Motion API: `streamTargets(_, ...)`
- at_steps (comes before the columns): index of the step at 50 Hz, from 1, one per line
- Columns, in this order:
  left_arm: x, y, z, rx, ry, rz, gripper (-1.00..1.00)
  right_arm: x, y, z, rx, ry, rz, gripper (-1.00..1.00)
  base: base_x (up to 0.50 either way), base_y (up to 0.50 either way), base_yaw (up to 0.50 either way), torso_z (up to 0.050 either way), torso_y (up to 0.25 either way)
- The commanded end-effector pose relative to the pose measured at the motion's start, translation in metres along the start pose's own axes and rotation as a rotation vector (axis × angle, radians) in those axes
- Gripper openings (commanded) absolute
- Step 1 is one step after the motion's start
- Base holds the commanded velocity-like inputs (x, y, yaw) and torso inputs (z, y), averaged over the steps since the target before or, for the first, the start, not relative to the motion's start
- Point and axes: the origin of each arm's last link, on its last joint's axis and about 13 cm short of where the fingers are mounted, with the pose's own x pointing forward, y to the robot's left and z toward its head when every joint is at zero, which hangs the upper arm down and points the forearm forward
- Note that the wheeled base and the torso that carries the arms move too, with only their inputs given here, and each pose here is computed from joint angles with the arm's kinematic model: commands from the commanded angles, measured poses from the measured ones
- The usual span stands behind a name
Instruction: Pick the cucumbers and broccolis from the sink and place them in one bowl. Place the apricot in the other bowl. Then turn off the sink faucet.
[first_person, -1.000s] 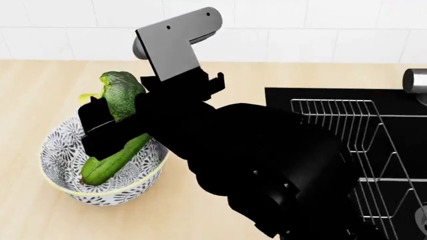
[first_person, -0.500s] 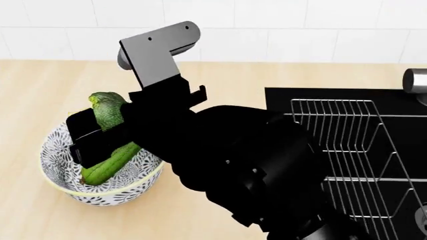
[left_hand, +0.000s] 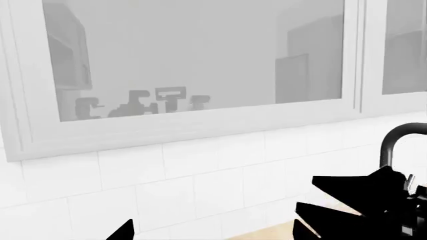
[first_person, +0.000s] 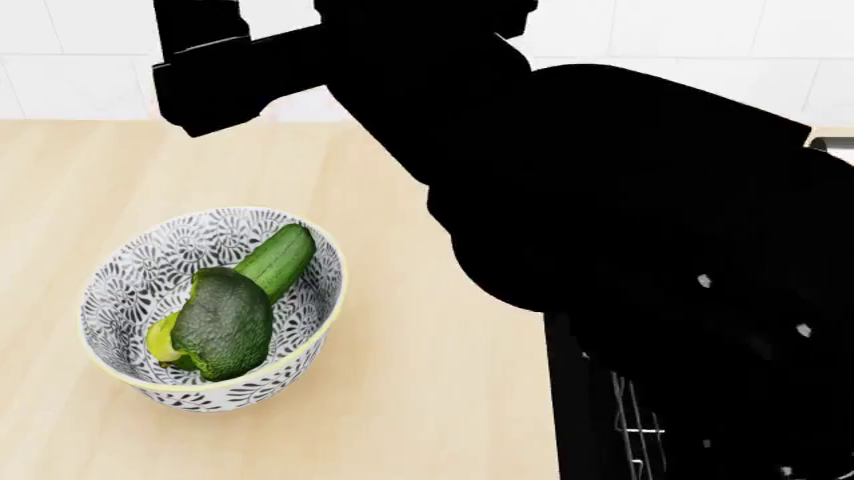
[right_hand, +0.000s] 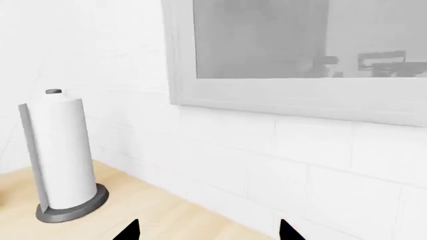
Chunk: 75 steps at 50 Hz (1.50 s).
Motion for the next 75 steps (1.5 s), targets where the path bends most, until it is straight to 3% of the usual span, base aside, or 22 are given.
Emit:
streamTargets(1, 0.002, -0.001, -0.002, -0.027, -0.03, -0.032, 1.0, -0.058, 0.01, 0.035, -0.072, -0.213, -0.076, 1.0, 0.0, 0.0, 0.0, 0.0, 0.0)
streamTargets(12, 0.002, -0.008, -0.012, -0.029, -0.048, -0.032, 1.0, -0.126, 0.015, 0.032, -0.146, -0.227, -0.177, 1.0, 0.0, 0.0, 0.0, 0.0, 0.0)
streamTargets(21, 0.005, -0.01, -0.024, -0.037, -0.035, -0.042, 1.0, -0.185, 0.027, 0.053, -0.213, -0.346, -0.293, 1.0, 0.0, 0.0, 0.0, 0.0, 0.0)
streamTargets(27, 0.004, -0.012, -0.024, -0.031, -0.035, -0.048, 1.0, -0.208, 0.02, 0.062, -0.238, -0.355, -0.384, 1.0, 0.0, 0.0, 0.0, 0.0, 0.0)
streamTargets(40, 0.005, -0.011, -0.03, -0.034, -0.035, -0.03, 1.0, -0.223, 0.006, 0.062, -0.254, -0.317, -0.492, 1.0, 0.0, 0.0, 0.0, 0.0, 0.0)
streamTargets(58, 0.005, -0.013, -0.032, -0.012, -0.019, -0.018, 1.0, -0.225, 0.004, 0.08, -0.306, -0.274, -0.53, 1.0, 0.0, 0.0, 0.0, 0.0, 0.0)
streamTargets(64, 0.006, -0.013, -0.032, 0.008, -0.006, 0.001, 1.0, -0.224, 0.002, 0.08, -0.299, -0.272, -0.533, 1.0, 0.0, 0.0, 0.0, 0.0, 0.0)
streamTargets(65, 0.006, -0.013, -0.034, 0.065, 0.04, 0.016, 1.0, -0.224, 0.002, 0.08, -0.298, -0.272, -0.531, 1.0, 0.0, 0.0, 0.0, 0.0, 0.0)
streamTargets(68, 0.006, -0.014, -0.03, -0.015, 0.025, -0.006, 1.0, -0.223, 0.002, 0.08, -0.292, -0.273, -0.527, 1.0, 0.0, 0.0, 0.0, 0.0, 0.0)
streamTargets(70, 0.006, -0.015, -0.03, 0.067, 0.045, 0.022, 1.0, -0.223, 0.002, 0.081, -0.292, -0.273, -0.527, 1.0, 0.0, 0.0, 0.0, 0.0, 0.0)
streamTargets(71, 0.006, -0.014, -0.028, 0.01, -0.006, 0.015, 1.0, -0.223, 0.002, 0.081, -0.292, -0.273, -0.526, 1.0, 0.0, 0.0, 0.0, 0.0, 0.0)
streamTargets(75, 0.003, -0.016, -0.026, 0.111, -0.023, 0.018, 1.0, -0.224, 0.003, 0.085, -0.306, -0.271, -0.526, 1.0, 0.0, 0.0, 0.0, 0.007, -0.004)
